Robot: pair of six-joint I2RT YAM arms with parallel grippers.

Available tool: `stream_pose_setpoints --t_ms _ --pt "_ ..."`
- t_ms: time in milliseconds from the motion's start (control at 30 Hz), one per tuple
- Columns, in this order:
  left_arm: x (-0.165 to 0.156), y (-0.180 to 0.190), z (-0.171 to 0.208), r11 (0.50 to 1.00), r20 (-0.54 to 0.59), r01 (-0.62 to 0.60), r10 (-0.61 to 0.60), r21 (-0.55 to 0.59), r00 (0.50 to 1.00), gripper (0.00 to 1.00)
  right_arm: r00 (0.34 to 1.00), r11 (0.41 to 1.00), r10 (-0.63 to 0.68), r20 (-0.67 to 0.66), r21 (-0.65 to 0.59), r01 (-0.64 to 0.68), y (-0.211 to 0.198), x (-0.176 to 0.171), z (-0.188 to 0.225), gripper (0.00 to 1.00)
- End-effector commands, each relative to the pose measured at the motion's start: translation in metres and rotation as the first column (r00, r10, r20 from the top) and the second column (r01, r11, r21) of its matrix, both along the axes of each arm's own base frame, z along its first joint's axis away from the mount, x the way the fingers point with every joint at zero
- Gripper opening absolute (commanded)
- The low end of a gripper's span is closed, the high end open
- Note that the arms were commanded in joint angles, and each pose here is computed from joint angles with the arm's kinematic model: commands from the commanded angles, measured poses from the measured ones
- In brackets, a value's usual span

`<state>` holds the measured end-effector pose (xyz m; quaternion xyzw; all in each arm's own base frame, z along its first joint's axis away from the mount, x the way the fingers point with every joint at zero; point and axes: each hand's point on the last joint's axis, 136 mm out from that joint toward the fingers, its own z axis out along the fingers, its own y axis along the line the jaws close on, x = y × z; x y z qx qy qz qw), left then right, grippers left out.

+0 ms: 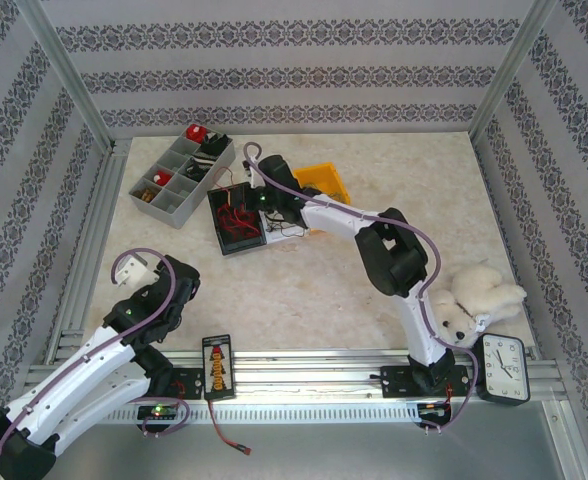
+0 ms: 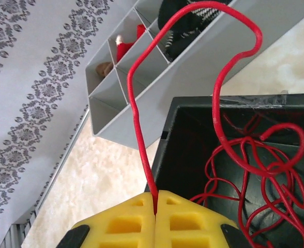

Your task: Untangle the cables

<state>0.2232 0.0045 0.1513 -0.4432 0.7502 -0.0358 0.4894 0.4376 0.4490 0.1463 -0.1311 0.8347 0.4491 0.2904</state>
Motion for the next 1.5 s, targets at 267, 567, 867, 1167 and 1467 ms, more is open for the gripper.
stream_pose_setpoints --t_ms 267,567,867,1167,1467 --pt "0.005 0.003 0.011 1.000 0.027 -0.013 0.012 0.017 1.000 0.52 0.997 0.999 0.025 -0.074 -0.022 -0.027 -0.014 -0.039 -0.016 0.00" --pt "0.004 0.006 0.011 1.000 0.028 -0.018 0.017 0.025 0.999 0.52 0.992 0.994 -0.017 -0.124 -0.109 0.003 -0.023 -0.047 -0.041 0.00" --pt "0.003 0.008 0.012 0.999 0.032 -0.023 0.022 0.031 0.999 0.52 0.980 0.980 -0.051 -0.191 -0.200 0.012 -0.032 -0.054 -0.069 0.00" --pt "0.005 0.005 0.012 0.999 0.026 -0.012 0.011 0.033 1.000 0.52 0.975 0.967 -0.088 -0.203 -0.252 0.035 -0.038 -0.053 -0.081 0.00" --pt "0.006 0.003 0.010 1.000 0.018 -0.003 0.002 0.027 1.000 0.52 0.977 0.958 -0.102 -0.186 -0.282 0.046 -0.029 -0.037 -0.082 0.00"
